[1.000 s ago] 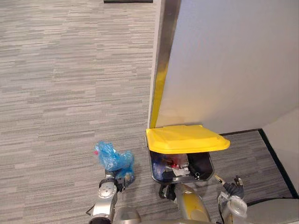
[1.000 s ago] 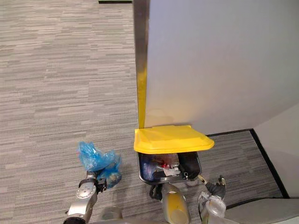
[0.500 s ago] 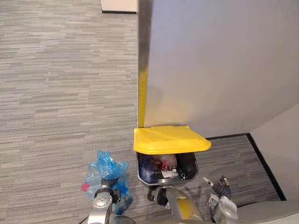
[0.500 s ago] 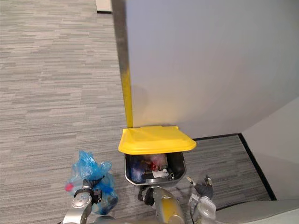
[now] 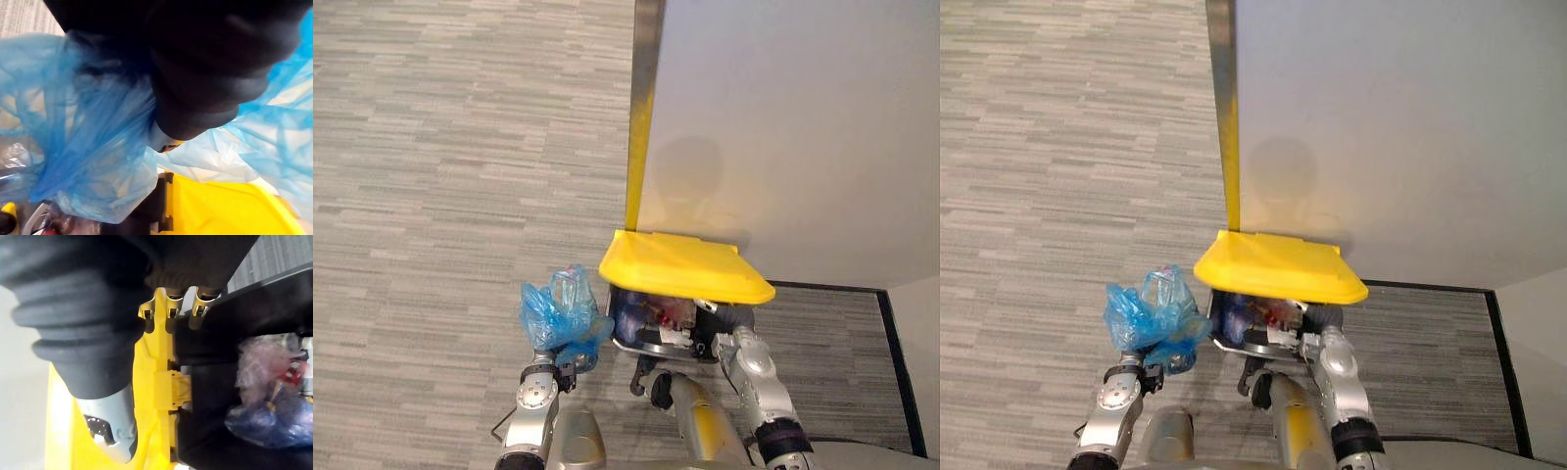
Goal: Gather rubbish on tea table into small bin, then transfer packed bag to large trash can.
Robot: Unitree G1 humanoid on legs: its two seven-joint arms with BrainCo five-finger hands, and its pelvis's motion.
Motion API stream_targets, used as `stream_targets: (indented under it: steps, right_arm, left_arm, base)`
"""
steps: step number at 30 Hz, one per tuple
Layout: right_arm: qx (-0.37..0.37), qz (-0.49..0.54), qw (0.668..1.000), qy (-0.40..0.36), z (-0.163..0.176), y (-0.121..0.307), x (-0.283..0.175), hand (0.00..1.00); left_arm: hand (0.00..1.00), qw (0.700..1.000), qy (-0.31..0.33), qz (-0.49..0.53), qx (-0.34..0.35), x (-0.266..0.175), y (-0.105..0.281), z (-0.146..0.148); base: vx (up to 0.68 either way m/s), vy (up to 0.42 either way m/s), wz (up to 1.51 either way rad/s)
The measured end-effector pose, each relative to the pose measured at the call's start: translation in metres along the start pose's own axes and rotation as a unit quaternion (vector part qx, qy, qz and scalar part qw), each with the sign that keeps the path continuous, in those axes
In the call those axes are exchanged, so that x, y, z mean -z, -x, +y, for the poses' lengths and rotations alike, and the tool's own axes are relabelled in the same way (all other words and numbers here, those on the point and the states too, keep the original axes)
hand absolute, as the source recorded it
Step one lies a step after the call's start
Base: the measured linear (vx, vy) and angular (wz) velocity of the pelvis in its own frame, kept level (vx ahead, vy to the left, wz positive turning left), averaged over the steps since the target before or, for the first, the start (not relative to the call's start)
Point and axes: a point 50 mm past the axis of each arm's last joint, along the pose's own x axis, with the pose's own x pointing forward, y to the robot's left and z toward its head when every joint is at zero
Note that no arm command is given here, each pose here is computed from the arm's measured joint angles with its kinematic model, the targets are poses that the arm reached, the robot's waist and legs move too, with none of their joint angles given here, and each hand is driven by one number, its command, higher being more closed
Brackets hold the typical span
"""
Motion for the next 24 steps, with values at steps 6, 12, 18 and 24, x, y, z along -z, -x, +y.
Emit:
stream_targets:
  steps: [6, 12, 18, 24]
  right_arm:
    - [-0.006, -0.097, 0.995, 0.008, 0.001, -0.026, -0.062, 0.0]
    - [-0.013, -0.103, 0.994, 0.041, 0.0, -0.043, -0.076, 0.0]
    - [-0.018, -0.099, 0.993, 0.067, 0.002, -0.057, -0.087, 0.0]
    - [-0.011, -0.102, 0.99, 0.092, 0.001, -0.073, -0.105, 0.0]
  left_arm:
    - [1.0, 1.0, 0.009, -0.006, -0.013, -0.002, -0.001, 0.006]
    - [1.0, 1.0, 0.019, -0.012, -0.018, -0.003, -0.001, 0.006]
    - [1.0, 0.999, 0.004, -0.053, -0.004, -0.022, -0.012, 0.006]
    - [1.0, 0.998, 0.016, -0.063, 0.009, -0.025, -0.01, 0.006]
  base:
    - [-0.02, -0.068, -0.1]
    - [0.0, -0.033, -0.19]
    - [-0.06, -0.059, 0.05]
    - [0.03, -0.133, 0.21]
